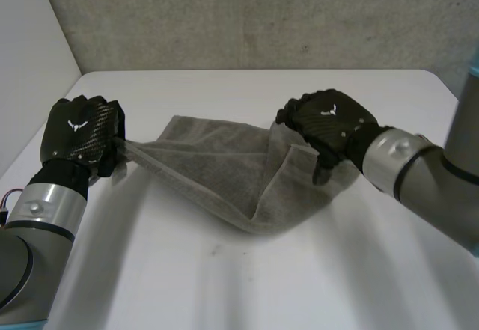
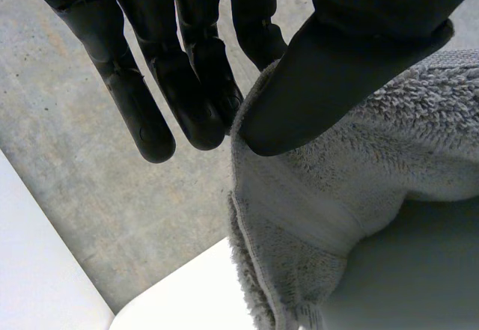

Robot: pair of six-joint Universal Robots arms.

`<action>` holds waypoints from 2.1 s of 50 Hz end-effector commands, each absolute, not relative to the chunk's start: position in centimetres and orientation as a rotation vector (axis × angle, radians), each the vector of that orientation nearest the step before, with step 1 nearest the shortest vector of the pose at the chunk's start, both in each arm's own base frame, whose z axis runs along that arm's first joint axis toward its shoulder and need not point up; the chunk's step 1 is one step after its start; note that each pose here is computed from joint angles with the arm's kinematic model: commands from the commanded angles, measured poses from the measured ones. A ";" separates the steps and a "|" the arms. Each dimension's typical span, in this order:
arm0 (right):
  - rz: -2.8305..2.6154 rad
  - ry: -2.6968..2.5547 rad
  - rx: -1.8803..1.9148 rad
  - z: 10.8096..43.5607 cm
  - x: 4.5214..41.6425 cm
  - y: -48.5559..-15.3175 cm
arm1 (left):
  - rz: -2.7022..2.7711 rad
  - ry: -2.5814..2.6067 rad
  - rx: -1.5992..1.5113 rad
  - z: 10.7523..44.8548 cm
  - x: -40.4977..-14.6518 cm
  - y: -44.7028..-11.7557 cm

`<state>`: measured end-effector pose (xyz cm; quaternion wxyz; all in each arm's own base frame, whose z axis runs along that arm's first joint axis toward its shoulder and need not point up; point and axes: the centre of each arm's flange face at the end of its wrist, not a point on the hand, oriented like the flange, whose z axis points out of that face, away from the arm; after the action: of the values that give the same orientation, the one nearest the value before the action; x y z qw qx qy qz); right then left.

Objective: Fold the towel.

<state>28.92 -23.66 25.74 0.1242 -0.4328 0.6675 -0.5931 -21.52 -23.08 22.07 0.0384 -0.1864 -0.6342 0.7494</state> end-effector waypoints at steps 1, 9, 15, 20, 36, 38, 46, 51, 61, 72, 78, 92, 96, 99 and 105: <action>-1.703 1.961 -1.296 23.7 31.3 -28.4 | 2.302 -1.941 -0.568 21.7 -21.5 -23.0; -1.680 1.954 -1.436 21.1 33.4 -32.4 | 2.329 -1.948 -0.544 21.5 -20.8 -23.3; -1.633 1.939 -1.459 17.8 34.8 -34.6 | 2.338 -1.943 -0.536 21.7 -20.7 -23.3; -1.581 1.957 -1.471 15.1 35.1 -35.3 | 2.336 -1.944 -0.535 21.7 -20.7 -23.3; -1.544 1.984 -1.509 12.6 35.2 -35.6 | 2.335 -1.950 -0.533 21.6 -20.6 -23.4; -1.552 1.981 -1.508 12.8 35.2 -35.6 | 2.335 -1.950 -0.533 21.6 -20.6 -23.4; -1.559 1.984 -1.502 13.2 35.1 -35.6 | 2.346 -1.956 -0.521 21.6 -20.3 -23.7; -1.559 1.992 -1.498 13.7 34.8 -35.7 | 2.346 -1.964 -0.516 21.5 -20.1 -23.7; -1.507 2.013 -1.508 13.0 34.3 -35.0 | 2.348 -1.966 -0.514 21.4 -20.0 -23.8; -1.484 2.014 -1.511 12.4 34.2 -34.9 | 2.347 -1.968 -0.514 21.4 -20.0 -23.8; -1.486 2.014 -1.509 12.1 34.2 -34.9 | 2.343 -1.971 -0.517 21.3 -20.0 -23.7; -1.673 2.002 -1.418 19.6 31.4 -35.9 | 2.365 -1.976 -0.497 21.6 -19.6 -24.3; -1.760 1.991 -1.377 23.5 29.8 -35.4 | 2.383 -1.958 -0.491 22.1 -19.5 -24.5; -1.836 1.978 -1.350 26.9 28.3 -34.2 | 2.437 -1.903 -0.481 23.5 -19.4 -24.4; -2.028 1.941 -1.307 33.8 24.9 -30.4 | 2.571 -1.739 -0.442 28.1 -19.3 -23.8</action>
<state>27.60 -33.62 28.34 0.0546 -0.4417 0.6495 -0.6165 -19.44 -24.40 24.28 0.0061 -0.1513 -0.5997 0.7858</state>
